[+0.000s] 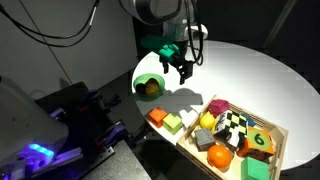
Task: Pick up the gray block and put it in the tray
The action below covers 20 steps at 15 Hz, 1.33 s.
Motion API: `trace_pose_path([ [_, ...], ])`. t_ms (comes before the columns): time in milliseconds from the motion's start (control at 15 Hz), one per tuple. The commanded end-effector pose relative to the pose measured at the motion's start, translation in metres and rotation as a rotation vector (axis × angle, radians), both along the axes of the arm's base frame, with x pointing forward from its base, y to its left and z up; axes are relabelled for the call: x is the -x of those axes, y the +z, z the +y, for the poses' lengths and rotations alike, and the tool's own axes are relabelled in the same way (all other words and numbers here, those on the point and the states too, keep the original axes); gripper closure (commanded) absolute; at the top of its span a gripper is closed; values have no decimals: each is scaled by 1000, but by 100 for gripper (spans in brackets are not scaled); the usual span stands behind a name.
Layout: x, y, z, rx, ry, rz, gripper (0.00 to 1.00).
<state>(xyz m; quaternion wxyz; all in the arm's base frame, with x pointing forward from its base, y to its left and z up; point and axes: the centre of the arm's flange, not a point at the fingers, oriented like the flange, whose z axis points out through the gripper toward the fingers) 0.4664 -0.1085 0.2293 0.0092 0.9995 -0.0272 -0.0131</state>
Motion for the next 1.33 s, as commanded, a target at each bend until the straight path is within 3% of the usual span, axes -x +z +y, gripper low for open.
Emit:
trace_pose_path([
  [0,17,3,32,21,-6,-19,0],
  [667,53,-1,94,98,-19,96,0],
  [1267,83,41,108,68,22,69,0],
])
